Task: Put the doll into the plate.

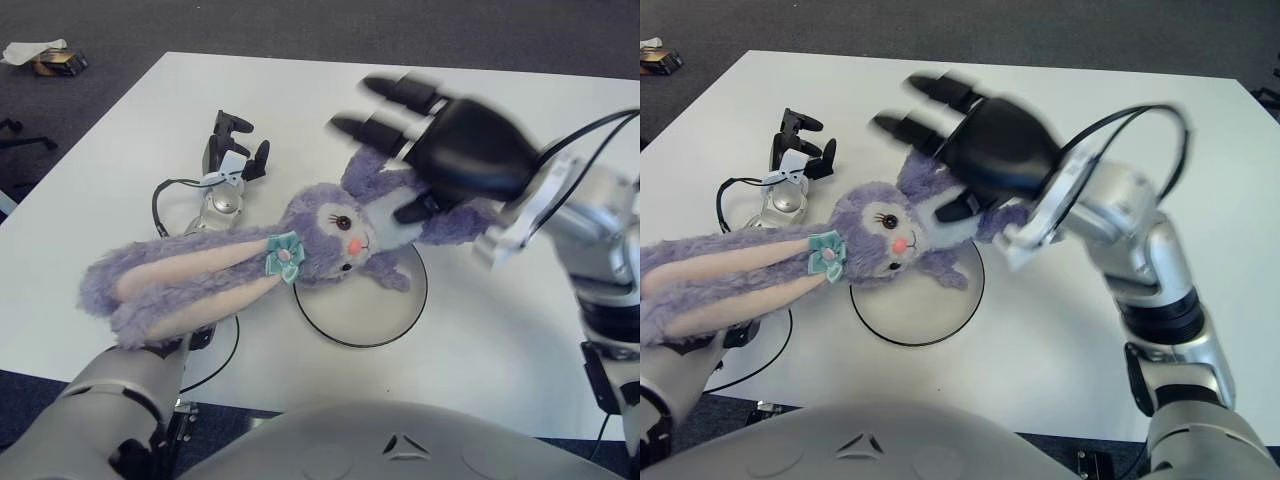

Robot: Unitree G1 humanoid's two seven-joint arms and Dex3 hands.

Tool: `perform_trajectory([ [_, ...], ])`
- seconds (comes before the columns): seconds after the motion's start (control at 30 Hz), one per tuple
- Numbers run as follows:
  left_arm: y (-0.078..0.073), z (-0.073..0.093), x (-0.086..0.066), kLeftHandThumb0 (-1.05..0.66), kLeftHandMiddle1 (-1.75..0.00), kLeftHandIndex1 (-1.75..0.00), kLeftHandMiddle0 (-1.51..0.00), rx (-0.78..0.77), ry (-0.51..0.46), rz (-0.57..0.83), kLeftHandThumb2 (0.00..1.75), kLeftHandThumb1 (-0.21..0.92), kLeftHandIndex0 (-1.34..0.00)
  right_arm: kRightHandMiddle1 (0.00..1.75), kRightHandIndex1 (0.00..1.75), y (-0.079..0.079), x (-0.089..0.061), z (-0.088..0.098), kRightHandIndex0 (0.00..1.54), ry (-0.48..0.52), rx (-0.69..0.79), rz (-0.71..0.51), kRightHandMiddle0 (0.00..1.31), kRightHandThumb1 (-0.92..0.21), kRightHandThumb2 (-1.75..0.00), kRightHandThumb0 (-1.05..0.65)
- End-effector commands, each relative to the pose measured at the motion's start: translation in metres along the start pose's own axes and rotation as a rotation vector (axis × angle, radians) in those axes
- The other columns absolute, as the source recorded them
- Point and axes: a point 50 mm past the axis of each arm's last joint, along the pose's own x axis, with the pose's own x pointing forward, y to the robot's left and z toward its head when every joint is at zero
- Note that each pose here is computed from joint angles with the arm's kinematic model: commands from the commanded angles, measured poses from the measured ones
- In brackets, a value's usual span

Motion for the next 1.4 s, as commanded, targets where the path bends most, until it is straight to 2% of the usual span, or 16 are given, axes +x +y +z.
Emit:
perform_trajectory([
  [0.0,0.021,-0.010,0.001,-0.01,-1.64,-1.75,-0.54,-0.098,0.044,0.026,1.06,0.52,-0.22,0.87,0.63,-0.003,-0.065,-0.105,0.03,0.681,0.237,-0.196,0.00,-0.86,-0.64,-0.72],
  [0.33,0.040,-0.015,0.003,-0.01,-1.61,-1.75,-0.54,-0.139,0.032,0.012,1.06,0.51,-0.25,0.94,0.62,0.017,-0.086,-0.116,0.01,0.746,0.199,-0.085,0.00,-0.92,-0.56,-0.76],
  [0.43,0.059,-0.013,0.008,-0.01,-1.61,-1.75,-0.54,-0.111,0.012,0.004,1.06,0.51,-0.25,0.97,0.63,0.022,-0.091,-0.119,0.03,0.743,0.174,-0.052,0.00,-0.92,-0.57,-0.77],
  [0.63,0.079,-0.003,0.012,-0.01,-1.59,-1.75,-0.56,-0.023,-0.071,-0.020,1.05,0.51,-0.25,1.03,0.67,0.025,-0.095,-0.118,0.08,0.733,0.148,-0.033,0.00,-0.92,-0.56,-0.78],
  [1.03,0.100,0.011,0.023,-0.01,-1.55,-1.75,-0.57,0.072,-0.100,-0.010,1.00,0.55,-0.22,1.07,0.71,0.027,-0.099,-0.119,0.09,0.750,0.147,-0.034,0.00,-0.91,-0.54,-0.76],
  [1.37,0.113,0.025,0.033,-0.01,-1.54,-1.75,-0.58,0.072,-0.126,0.012,1.01,0.53,-0.23,1.10,0.73,0.040,-0.108,-0.122,0.09,0.777,0.163,-0.013,0.00,-0.92,-0.53,-0.79],
])
